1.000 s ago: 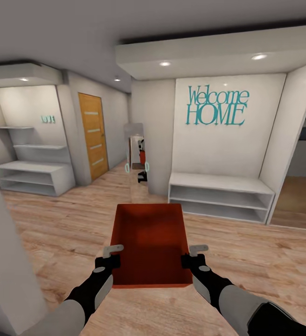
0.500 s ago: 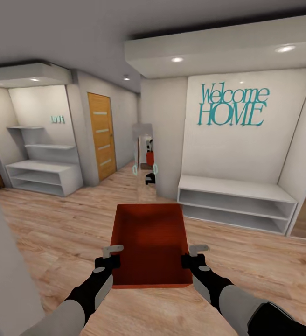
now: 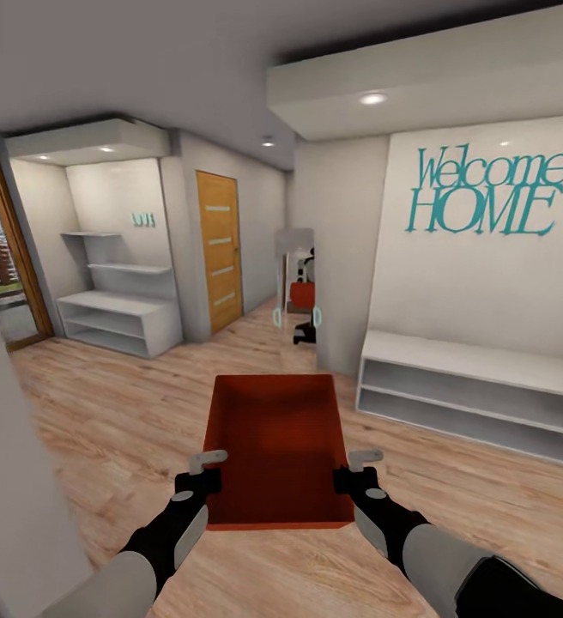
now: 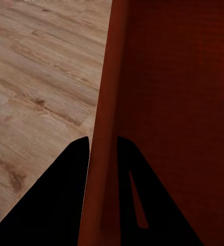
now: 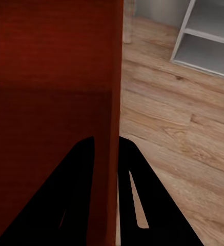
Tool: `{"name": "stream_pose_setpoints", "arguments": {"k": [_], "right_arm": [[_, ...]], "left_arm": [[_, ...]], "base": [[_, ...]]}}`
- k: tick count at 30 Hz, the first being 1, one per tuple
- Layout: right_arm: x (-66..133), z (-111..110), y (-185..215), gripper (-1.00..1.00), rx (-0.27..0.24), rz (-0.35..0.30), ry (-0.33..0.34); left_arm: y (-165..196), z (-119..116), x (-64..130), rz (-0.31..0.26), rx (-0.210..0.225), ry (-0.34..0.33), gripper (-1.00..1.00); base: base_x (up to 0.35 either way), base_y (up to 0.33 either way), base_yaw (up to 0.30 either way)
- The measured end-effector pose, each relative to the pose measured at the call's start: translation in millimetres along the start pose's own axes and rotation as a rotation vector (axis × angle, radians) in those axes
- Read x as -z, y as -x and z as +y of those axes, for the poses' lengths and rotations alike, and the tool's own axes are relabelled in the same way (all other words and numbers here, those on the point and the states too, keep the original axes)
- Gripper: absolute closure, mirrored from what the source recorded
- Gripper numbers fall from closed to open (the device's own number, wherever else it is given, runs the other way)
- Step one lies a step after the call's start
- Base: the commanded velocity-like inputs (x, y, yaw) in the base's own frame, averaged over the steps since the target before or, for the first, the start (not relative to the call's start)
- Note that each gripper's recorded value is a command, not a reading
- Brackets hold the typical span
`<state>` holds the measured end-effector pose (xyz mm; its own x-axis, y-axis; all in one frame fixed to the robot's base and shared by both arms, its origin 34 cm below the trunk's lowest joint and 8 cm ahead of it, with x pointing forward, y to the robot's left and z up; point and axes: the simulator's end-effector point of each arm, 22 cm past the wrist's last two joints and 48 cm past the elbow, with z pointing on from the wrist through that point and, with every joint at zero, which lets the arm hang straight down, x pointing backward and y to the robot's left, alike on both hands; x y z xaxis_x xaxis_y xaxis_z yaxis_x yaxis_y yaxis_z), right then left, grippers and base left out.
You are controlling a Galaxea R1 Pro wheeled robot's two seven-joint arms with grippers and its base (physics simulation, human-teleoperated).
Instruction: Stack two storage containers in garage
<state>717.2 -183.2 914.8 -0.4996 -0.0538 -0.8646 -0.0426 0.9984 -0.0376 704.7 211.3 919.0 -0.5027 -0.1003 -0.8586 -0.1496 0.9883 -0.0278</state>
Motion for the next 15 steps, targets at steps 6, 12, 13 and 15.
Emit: {"name": "stream_pose_setpoints", "arguments": {"k": [6,12,13,15], "right_arm": [[0.1,-0.2,0.8,1.00,0.000,-0.002,0.000],[0.1,-0.2,1.0,1.00,0.000,-0.002,0.000],[0.1,-0.2,1.0,1.00,0.000,-0.002,0.000],[0.1,-0.2,0.9,1.00,0.000,-0.002,0.000]], "left_arm": [[0.7,-0.2,0.2,-0.002,0.001,0.000,1.00],[0.9,-0.2,0.3,-0.002,0.001,0.000,1.00],[0.9,-0.2,0.3,-0.002,0.001,0.000,1.00],[0.8,-0.2,0.3,-0.002,0.001,0.000,1.00]], "base": [[0.322,0.000,0.018],[0.322,0.000,0.001],[0.322,0.000,0.000],[0.322,0.000,0.000]]}}
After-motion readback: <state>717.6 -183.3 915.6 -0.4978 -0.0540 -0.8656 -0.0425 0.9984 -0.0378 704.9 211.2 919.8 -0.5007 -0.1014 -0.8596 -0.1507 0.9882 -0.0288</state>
